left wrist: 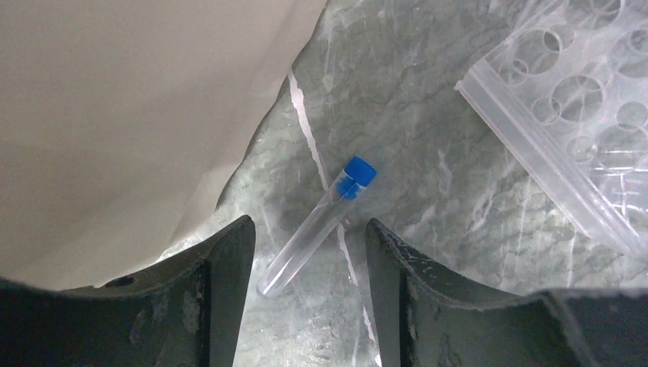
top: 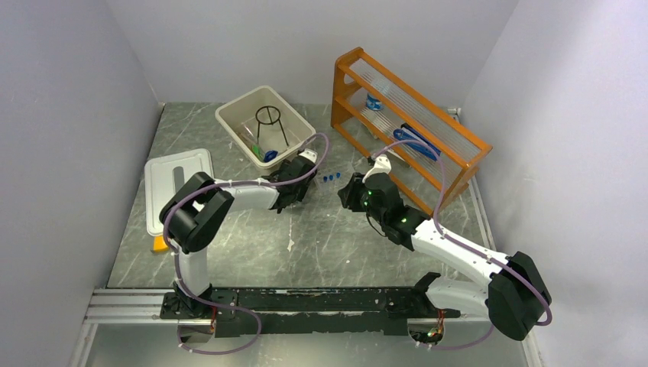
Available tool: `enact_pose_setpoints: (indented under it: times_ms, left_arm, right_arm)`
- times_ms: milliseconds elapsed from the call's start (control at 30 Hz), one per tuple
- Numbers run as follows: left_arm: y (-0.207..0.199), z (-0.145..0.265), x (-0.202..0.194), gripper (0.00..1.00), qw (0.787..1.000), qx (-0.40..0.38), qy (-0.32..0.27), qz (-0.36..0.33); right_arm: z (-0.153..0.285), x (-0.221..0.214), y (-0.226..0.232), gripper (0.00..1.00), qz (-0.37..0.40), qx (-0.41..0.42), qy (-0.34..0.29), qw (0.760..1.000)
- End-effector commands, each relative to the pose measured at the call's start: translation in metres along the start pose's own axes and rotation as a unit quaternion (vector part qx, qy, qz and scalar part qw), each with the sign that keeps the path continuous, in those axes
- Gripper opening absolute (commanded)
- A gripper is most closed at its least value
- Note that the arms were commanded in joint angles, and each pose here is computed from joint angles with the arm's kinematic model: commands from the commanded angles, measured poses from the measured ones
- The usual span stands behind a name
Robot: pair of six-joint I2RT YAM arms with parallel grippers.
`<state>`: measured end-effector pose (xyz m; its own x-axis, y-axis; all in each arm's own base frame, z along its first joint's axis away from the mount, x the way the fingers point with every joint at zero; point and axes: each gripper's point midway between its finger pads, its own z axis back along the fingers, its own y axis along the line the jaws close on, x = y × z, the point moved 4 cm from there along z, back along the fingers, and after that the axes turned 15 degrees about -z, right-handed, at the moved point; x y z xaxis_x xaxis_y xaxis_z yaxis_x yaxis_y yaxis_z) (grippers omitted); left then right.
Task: Organize the chemistry lab equipment
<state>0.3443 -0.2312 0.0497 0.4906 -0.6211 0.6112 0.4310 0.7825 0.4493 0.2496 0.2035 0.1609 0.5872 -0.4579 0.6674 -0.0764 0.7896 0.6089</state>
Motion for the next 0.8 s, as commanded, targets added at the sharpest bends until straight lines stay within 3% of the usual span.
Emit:
enact_pose_setpoints:
  times_ms: [0,200,333,767]
  left_arm:
    - [-0.01,-0.014,-0.027,0.58,0.998,-0.028,0.05,-0.006]
    - [-0.018,-0.011,-0.03,0.36,0.997,-0.057,0.058,0.001]
    - [-0.023,-0.005,-0.03,0.28,0.996,-0.066,0.066,-0.003]
    - [-0.047,0.04,-0.044,0.23,0.982,-0.141,0.118,0.052]
  right_arm:
    - [-0.001,0.007,0.003,0.37,-0.001,-0.004,-0.01,1.0]
    - [0.0,0.008,0.002,0.37,-0.001,-0.008,-0.015,1.0]
    - [0.001,0.01,0.002,0.37,0.0,-0.008,-0.018,1.0]
    - [0.002,0.009,0.001,0.37,-0.003,-0.008,-0.019,1.0]
